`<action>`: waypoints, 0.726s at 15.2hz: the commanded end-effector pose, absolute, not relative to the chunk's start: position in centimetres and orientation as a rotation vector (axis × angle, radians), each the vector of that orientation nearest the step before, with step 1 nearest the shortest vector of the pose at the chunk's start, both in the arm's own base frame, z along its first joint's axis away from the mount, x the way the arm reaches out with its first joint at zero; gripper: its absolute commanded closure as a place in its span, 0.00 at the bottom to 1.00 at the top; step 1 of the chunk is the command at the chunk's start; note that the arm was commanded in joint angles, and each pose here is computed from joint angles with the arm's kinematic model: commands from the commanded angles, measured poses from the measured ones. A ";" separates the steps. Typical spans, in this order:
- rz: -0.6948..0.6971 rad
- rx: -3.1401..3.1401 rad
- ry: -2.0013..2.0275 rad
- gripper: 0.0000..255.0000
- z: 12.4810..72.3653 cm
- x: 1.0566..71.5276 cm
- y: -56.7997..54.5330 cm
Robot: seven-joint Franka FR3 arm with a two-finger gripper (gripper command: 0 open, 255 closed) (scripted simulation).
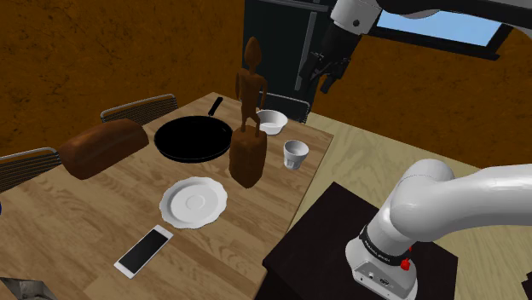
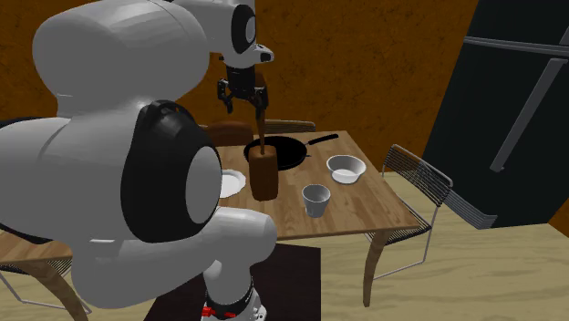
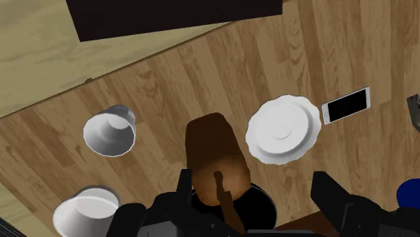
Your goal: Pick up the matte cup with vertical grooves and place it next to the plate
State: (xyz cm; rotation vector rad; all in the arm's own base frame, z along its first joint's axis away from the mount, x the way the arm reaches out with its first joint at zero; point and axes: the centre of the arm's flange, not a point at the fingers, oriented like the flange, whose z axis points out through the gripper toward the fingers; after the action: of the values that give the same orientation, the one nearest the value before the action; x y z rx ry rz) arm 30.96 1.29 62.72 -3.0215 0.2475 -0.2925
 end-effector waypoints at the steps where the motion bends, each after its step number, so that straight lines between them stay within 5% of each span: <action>1: -0.292 -3.021 0.247 0.00 62.7 31.0 1.3; 11: -0.257 -2.988 0.284 0.00 53.2 34.6 -7.7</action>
State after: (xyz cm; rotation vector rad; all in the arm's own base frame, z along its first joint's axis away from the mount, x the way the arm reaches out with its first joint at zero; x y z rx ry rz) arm 33.83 -6.91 53.94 -2.9905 0.2805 -0.2584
